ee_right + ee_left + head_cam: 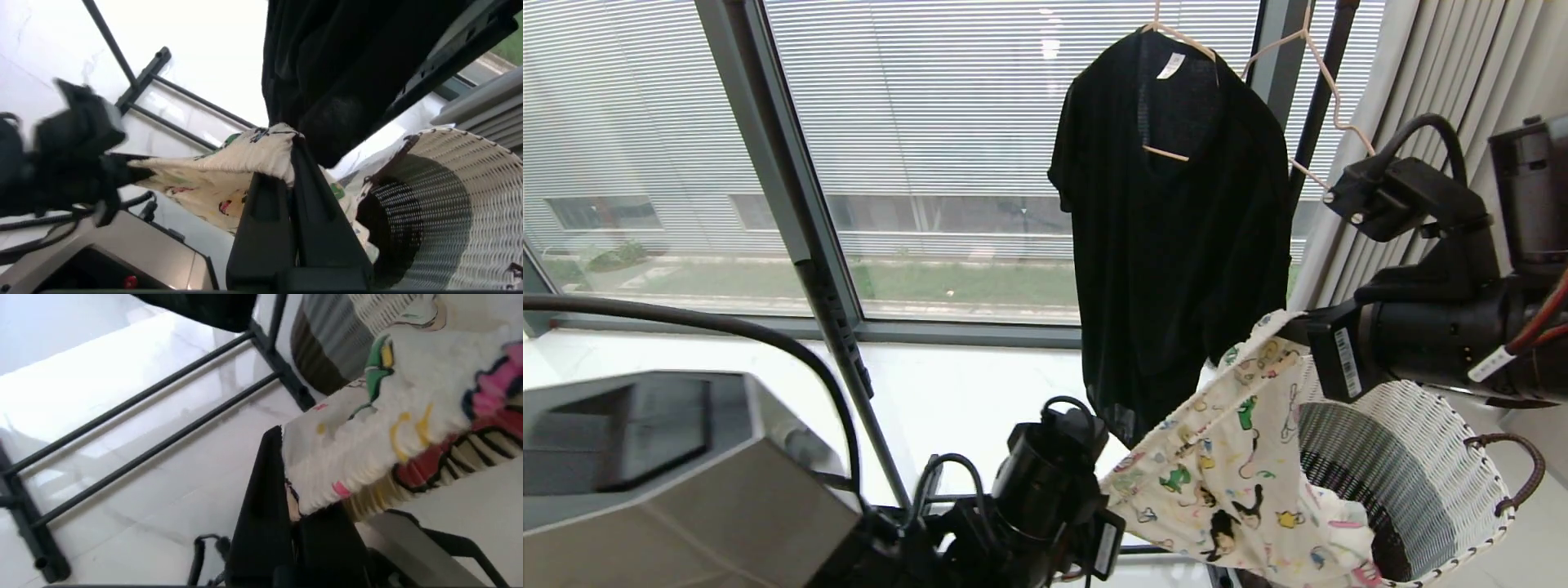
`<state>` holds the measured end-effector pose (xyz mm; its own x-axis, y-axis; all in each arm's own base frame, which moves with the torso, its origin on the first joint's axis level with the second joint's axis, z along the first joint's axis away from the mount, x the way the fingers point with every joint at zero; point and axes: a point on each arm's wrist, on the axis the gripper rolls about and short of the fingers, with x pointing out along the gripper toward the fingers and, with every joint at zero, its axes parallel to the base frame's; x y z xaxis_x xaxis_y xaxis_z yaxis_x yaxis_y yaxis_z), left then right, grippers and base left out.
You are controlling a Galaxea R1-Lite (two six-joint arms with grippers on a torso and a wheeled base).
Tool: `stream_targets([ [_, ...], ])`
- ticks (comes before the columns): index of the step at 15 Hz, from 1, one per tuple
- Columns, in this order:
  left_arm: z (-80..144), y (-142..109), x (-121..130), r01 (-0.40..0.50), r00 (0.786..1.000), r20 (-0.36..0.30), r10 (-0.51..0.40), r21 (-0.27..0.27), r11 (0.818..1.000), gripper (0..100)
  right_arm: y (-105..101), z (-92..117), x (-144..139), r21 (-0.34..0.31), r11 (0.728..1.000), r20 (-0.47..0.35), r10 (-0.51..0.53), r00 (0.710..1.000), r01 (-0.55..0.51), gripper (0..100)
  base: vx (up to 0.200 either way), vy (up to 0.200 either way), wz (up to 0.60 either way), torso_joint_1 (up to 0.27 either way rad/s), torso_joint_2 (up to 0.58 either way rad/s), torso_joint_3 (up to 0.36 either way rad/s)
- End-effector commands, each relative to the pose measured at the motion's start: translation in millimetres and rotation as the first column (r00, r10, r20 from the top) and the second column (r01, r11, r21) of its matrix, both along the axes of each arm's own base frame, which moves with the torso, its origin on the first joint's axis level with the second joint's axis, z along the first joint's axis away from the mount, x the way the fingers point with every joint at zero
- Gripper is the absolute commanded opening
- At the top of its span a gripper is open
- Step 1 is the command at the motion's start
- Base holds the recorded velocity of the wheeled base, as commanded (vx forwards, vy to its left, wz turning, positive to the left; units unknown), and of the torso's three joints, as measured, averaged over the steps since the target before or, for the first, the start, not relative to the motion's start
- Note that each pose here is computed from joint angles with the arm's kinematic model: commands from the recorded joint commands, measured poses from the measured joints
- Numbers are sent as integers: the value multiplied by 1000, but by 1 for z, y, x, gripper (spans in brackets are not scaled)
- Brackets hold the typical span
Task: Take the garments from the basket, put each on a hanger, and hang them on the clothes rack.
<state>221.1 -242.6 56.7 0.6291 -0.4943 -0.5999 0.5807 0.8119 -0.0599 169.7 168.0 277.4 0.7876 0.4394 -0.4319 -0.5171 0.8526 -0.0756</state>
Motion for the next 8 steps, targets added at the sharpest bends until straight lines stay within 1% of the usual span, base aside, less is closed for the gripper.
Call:
stream_targets([
  [1,50,80,-27,-80,990,118,81,-15,997,0,11,-12,9,-35,999,-32,6,999,-7,0,0,0,0,0,0,0],
  [3,55,103,-38,-95,984,154,93,12,995,0,12,-13,8,-37,999,-33,6,999,-7,0,0,0,0,0,0,0],
  [4,58,122,-49,-110,977,188,101,38,993,0,12,-12,7,-38,999,-31,10,999,-11,0,0,0,0,0,0,0],
  [5,63,127,-53,-110,971,216,99,40,993,0,13,-12,5,-40,999,-33,19,999,-20,0,0,0,0,0,0,0],
  [6,65,135,-54,-118,965,244,99,65,991,0,14,-11,1,-46,998,-37,36,999,-38,0,0,0,0,0,0,0],
  [7,64,141,-55,-123,960,266,91,104,987,0,16,-12,-3,-55,997,-43,51,998,-53,0,0,0,0,0,0,0],
  [8,67,146,-55,-127,953,290,88,121,984,0,17,-12,-4,-61,996,-45,58,997,-61,0,0,0,0,0,0,0],
])
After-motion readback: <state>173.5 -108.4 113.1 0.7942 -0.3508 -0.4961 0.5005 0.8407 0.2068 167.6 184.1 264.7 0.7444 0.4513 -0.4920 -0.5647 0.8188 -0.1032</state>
